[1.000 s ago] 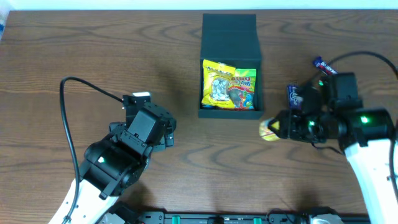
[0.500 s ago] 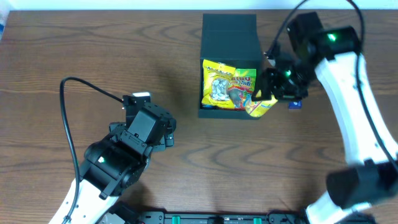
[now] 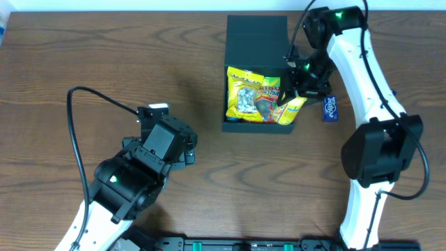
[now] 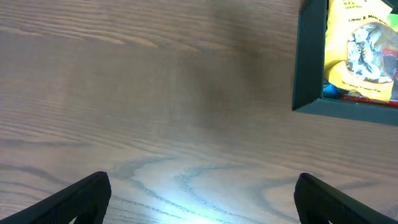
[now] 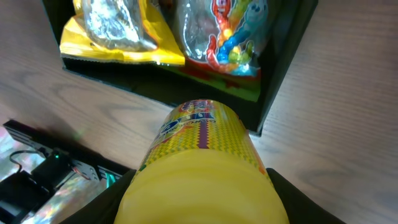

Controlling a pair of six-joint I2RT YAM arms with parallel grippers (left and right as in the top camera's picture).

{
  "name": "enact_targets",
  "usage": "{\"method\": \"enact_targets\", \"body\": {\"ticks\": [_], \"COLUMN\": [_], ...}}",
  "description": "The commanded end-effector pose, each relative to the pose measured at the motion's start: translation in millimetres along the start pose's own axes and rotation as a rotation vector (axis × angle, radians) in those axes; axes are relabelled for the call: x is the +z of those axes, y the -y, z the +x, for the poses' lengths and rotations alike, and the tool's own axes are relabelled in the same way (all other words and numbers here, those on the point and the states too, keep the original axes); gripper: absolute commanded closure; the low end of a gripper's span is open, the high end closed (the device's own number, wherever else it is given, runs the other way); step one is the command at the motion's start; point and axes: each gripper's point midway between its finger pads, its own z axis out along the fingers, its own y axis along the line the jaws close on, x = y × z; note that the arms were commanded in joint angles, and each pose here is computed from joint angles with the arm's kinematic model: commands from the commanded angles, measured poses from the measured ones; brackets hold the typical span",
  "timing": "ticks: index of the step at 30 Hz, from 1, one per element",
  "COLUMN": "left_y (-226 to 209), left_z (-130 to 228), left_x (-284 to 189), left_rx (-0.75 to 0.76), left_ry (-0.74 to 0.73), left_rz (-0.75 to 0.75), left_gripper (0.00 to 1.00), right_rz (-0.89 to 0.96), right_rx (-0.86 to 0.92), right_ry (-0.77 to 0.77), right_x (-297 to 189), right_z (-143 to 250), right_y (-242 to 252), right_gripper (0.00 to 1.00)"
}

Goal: Pack container
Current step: 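Lift the Mentos tube and carry it left into the box, then lower the Mentos tube into the box and open the right gripper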

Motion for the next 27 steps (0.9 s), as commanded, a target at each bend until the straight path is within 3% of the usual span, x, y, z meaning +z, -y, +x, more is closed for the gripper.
{"method": "enact_targets", "body": {"ticks": [1, 27], "left_y": [-2.9, -2.9], "left_z": [0.2, 0.2], "left_x": [0.0, 0.0], "left_rx": [0.01, 0.01], "left_ry": [0.003, 0.003], "left_rz": [-0.012, -0.012], "left_gripper": [0.05, 0.05], "right_rz": [-0.014, 0.124], "right_rx": [-0.02, -0.028], "right_ry": [0.025, -0.114], "right_x": [-6.6, 63.8], "right_z": [-5.8, -26.7], "right_y": [1.8, 22.1], "right_gripper": [0.99, 0.99]}}
